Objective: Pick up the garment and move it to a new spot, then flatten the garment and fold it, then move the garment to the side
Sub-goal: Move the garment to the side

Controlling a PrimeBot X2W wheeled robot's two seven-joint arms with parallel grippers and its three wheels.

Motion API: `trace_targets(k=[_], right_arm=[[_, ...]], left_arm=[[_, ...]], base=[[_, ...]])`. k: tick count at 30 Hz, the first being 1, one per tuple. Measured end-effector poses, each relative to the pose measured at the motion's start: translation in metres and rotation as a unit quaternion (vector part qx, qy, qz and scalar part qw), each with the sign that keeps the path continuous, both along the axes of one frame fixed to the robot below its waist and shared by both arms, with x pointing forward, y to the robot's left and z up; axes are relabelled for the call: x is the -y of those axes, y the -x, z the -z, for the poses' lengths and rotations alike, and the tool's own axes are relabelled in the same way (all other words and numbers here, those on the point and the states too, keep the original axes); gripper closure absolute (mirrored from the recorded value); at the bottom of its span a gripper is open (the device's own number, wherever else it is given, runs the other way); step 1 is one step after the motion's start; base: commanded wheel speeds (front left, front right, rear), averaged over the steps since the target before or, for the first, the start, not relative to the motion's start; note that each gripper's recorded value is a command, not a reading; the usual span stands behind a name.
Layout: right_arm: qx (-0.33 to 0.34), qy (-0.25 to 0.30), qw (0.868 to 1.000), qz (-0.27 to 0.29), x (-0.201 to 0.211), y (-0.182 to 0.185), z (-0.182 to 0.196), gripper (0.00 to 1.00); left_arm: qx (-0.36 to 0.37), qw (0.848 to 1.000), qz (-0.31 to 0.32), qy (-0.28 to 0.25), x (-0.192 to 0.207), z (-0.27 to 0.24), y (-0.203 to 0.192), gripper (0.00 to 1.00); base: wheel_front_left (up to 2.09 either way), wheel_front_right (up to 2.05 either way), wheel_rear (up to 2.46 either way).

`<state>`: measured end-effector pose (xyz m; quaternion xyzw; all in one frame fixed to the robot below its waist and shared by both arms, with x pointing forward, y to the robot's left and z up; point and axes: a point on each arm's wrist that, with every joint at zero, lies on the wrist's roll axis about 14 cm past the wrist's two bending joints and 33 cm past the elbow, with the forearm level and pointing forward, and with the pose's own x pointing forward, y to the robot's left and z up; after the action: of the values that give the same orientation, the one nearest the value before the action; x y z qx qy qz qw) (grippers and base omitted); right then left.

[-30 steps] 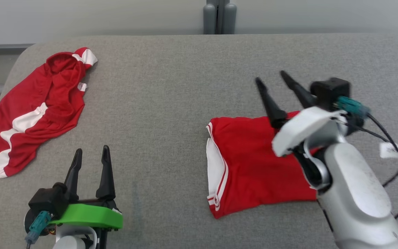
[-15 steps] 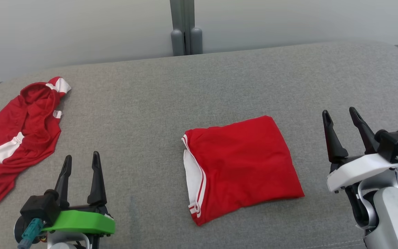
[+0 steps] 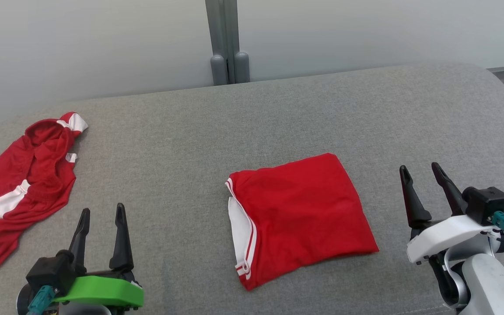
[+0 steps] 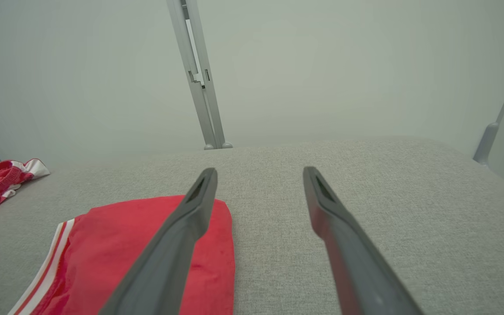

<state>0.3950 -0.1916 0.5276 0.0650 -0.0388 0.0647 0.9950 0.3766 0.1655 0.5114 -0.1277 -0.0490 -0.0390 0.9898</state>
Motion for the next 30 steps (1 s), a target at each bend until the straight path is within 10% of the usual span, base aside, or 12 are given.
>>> trace_targets(k=[16, 30], right_arm=[[-0.103, -0.009, 0.994, -0.034, -0.021, -0.012, 0.029, 0.00], [-0.280, 0.026, 0.956, -0.080, -0.051, -0.040, 0.085, 0.00]], left_arm=[[-0.012, 1.000, -0.011, 0.003, -0.008, 0.008, 0.006, 0.00], [-0.028, 0.999, -0.027, 0.011, -0.018, 0.018, 0.004, 0.00]], base=[[0.00, 0.00, 0.00], [0.00, 0.00, 0.00]])
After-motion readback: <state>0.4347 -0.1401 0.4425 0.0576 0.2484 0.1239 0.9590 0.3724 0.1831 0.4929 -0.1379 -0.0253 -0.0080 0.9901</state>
